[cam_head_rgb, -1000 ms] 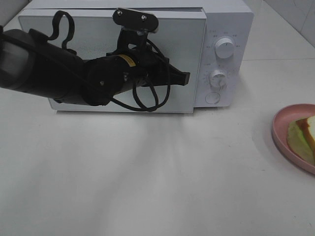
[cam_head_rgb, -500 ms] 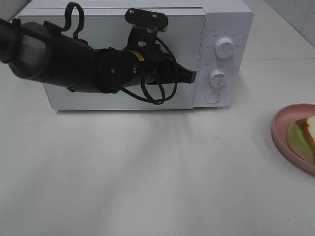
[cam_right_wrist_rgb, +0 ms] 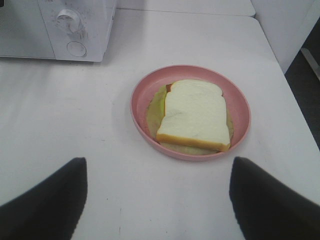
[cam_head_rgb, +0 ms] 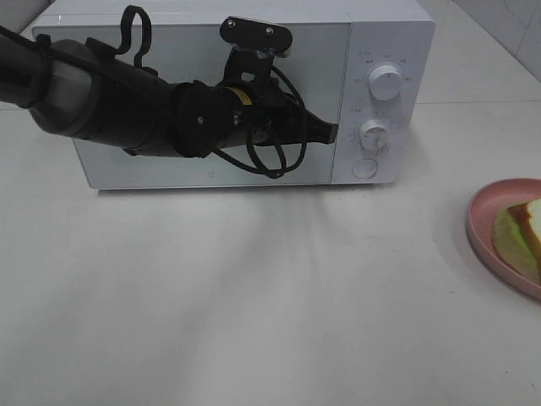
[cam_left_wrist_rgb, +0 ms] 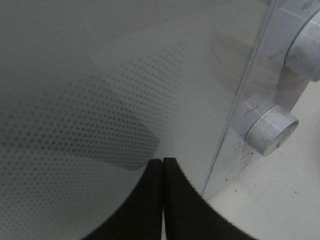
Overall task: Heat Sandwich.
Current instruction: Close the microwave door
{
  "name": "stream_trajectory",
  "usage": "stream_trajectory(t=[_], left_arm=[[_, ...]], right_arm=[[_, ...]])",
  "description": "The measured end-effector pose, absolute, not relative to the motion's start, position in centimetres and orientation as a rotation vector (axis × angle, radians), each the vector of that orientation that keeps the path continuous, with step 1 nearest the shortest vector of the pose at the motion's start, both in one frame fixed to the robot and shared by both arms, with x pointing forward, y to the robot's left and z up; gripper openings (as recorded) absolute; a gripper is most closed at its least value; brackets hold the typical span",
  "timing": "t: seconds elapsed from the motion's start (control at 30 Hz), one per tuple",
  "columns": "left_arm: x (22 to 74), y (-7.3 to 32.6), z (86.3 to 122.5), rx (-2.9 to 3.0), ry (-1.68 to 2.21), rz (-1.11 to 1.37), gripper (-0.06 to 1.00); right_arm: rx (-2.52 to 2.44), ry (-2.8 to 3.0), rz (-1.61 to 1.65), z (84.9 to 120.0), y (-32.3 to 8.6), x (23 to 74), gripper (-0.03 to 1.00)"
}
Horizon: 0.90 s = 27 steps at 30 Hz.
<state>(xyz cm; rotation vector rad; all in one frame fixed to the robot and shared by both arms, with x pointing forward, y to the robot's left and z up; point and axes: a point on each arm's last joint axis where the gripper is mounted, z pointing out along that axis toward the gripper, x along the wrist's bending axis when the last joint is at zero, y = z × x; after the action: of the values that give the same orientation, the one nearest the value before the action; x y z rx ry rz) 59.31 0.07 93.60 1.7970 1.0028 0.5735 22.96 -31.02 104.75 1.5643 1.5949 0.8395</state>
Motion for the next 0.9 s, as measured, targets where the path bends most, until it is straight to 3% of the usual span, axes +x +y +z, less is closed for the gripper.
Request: stream_trajectory(t=[0.9], left_arm=[[58.71, 0.45, 94.49, 1.777, 1.006, 0.575, 0.00]], right_arm=[[1.564, 1.595, 0.840, 104.75, -31.02, 22.96, 0.76]])
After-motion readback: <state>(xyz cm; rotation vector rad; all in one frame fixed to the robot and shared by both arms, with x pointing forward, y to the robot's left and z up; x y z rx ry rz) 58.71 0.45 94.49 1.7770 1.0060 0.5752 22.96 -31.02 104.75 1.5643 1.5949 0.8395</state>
